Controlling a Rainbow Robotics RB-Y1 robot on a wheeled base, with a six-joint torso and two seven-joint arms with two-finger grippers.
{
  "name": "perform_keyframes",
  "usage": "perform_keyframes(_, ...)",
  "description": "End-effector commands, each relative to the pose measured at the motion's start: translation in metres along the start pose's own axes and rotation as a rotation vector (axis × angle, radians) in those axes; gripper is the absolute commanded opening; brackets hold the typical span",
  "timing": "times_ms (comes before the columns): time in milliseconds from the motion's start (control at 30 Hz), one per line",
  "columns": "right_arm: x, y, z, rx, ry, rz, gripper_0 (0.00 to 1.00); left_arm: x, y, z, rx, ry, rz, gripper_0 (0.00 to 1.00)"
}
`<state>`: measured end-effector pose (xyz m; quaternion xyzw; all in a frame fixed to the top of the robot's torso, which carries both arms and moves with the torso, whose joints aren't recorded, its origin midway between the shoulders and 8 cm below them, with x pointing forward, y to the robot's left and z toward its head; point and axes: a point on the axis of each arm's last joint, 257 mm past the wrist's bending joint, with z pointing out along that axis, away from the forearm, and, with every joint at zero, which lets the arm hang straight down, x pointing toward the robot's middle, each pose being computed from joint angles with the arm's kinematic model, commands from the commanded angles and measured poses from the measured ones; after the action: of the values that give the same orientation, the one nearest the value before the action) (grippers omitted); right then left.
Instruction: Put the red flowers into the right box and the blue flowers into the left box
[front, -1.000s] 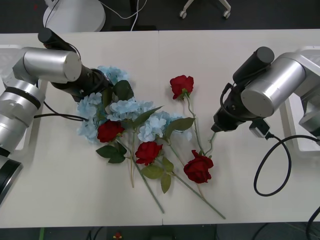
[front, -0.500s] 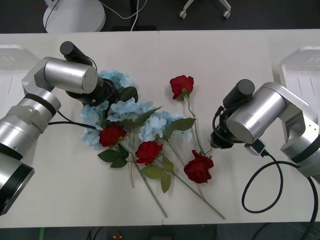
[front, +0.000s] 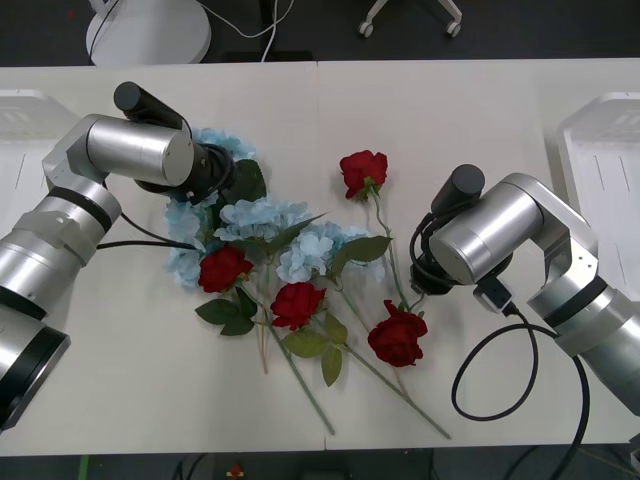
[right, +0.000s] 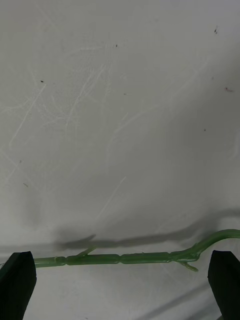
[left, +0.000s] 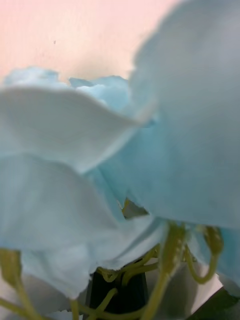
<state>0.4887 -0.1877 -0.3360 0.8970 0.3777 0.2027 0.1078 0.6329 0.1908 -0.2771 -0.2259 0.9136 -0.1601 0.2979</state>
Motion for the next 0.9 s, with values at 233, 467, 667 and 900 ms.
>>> perform_keyframes(233,0.019,-0.010,-0.003,0.018,0.036,0.016,1.00,-0.100,-0.063,-0.077,0.185,-0.192,0.018,0.00)
perform_keyframes(467,0.014,-0.016,0.004,0.023,0.023,0.025,1.00,-0.129,-0.101,-0.122,0.306,-0.275,0.070,0.00)
perform_keyframes(667,0.011,-0.019,0.007,0.023,0.022,0.025,1.00,-0.138,-0.103,-0.139,0.320,-0.326,0.225,0.00)
perform_keyframes(900,-0.002,-0.020,0.013,0.016,-0.001,0.031,1.00,-0.140,-0.102,-0.144,0.374,-0.300,0.159,0.00)
